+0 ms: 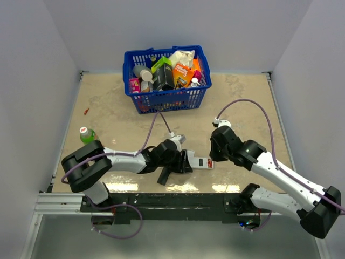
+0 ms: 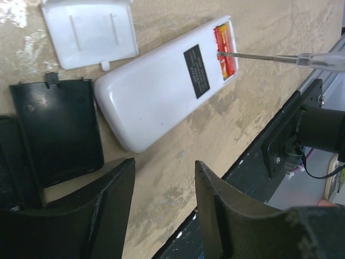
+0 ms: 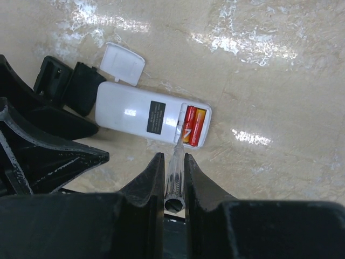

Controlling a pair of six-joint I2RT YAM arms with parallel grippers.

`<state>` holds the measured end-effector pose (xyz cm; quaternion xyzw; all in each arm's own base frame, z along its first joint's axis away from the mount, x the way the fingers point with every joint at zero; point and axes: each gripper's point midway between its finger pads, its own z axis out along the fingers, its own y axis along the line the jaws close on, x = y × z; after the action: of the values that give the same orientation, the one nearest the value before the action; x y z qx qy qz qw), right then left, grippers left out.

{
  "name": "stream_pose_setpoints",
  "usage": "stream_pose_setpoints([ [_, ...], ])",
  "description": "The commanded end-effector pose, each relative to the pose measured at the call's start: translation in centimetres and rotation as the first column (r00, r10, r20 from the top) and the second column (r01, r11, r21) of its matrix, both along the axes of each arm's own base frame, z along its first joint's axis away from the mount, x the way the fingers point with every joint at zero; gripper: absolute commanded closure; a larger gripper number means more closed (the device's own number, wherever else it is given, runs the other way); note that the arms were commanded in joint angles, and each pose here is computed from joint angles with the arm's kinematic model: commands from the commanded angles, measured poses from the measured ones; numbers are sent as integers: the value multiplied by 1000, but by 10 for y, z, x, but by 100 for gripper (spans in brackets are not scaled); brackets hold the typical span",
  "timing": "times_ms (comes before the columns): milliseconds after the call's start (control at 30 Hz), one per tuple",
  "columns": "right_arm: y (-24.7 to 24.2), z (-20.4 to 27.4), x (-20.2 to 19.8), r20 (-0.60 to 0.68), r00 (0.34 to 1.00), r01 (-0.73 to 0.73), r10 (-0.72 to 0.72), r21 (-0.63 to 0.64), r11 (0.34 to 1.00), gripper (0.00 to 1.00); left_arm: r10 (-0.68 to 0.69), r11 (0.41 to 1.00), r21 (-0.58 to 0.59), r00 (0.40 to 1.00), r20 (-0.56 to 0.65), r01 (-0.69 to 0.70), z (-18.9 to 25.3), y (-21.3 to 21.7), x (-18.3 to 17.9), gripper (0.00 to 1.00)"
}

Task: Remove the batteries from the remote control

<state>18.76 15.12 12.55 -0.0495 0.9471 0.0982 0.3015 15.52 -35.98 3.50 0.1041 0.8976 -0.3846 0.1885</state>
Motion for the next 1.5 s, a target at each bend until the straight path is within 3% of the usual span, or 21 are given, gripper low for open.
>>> stream_pose_setpoints([
  [0, 26, 4, -11, -16, 997, -76, 79, 144, 987, 100, -37, 996, -79, 998, 56, 41, 20, -23, 0, 47],
  [300, 16, 22, -12, 2, 998, -58, 59, 123, 991, 100, -10, 995, -96, 996, 86, 18, 41, -26, -14, 47],
  [500, 16, 51, -4, 56, 998, -9, 0, 164, 986, 100, 106, 994, -23, 982, 158, -103, 70, 0, 12, 46],
  [733, 39, 63, 18, 100, 995, -29, 8, 211, 977, 100, 169, 984, 38, 973, 156, -176, 74, 36, 33, 45],
  [933, 66, 57, 36, 130, 989, -101, 72, 236, 966, 100, 190, 978, 65, 974, 124, -199, 57, 60, 34, 44],
  [1100, 77, 33, 38, 76, 989, -143, 130, 202, 969, 100, 193, 979, 42, 975, 115, -198, 57, 69, 34, 43],
  [1467, 80, 9, 11, -18, 974, -214, 224, 228, 950, 100, 210, 976, 35, 968, 138, -216, 62, 74, 38, 43],
])
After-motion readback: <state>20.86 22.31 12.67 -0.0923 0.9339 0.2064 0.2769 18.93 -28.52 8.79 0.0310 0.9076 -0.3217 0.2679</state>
